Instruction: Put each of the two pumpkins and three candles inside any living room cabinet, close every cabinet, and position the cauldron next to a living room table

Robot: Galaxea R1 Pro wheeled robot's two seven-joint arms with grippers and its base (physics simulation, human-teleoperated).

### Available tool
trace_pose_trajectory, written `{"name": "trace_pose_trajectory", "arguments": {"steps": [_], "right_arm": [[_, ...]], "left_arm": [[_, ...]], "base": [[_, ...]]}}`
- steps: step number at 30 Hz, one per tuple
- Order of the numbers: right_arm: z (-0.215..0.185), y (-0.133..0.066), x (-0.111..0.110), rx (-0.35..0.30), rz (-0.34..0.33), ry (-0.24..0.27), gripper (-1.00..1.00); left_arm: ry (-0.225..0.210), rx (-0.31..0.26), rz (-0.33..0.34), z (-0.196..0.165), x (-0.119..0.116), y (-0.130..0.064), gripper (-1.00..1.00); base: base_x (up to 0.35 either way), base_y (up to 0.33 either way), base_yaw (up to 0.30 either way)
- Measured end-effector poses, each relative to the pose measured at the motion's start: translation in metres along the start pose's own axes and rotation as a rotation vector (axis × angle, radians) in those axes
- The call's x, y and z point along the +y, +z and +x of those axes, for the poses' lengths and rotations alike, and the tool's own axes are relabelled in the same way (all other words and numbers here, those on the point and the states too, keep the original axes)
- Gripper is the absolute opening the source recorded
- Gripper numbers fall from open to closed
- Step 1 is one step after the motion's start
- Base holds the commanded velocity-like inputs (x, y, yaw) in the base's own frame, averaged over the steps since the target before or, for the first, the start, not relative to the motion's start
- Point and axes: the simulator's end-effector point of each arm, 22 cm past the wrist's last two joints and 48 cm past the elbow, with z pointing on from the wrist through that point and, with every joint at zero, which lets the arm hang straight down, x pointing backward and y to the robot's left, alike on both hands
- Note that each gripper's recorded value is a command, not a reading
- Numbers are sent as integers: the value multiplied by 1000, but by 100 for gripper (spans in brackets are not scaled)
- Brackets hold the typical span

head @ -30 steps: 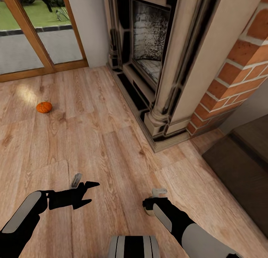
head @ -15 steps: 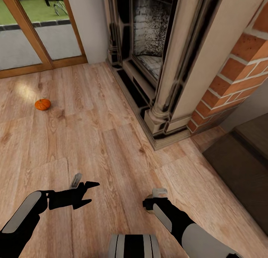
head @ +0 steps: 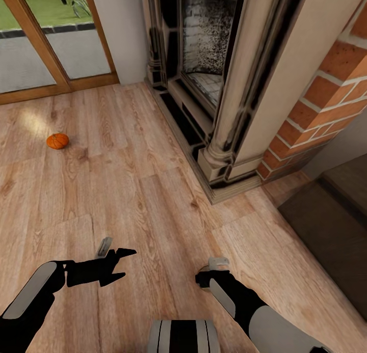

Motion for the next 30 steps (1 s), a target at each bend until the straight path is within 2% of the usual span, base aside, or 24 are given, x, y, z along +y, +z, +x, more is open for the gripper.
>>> {"name": "trace_pose_trajectory", "arguments": {"steps": [10,11,20,30], "right_arm": [[0,0,1,1,-3,0,100],[0,0,1,0,-3,0,-100],[0,0,1,0,-3,0,-100],[-18,-16,1,-41,-1,-4,-100]], "left_arm": [[0,0,1,0,0,0,100],[0,0,1,0,0,0,100],[0,0,1,0,0,0,100],[27,-19,22,0,-18,-11,100]], "base": [[0,0,0],[0,0,0],[0,0,0],[0,0,0]]}}
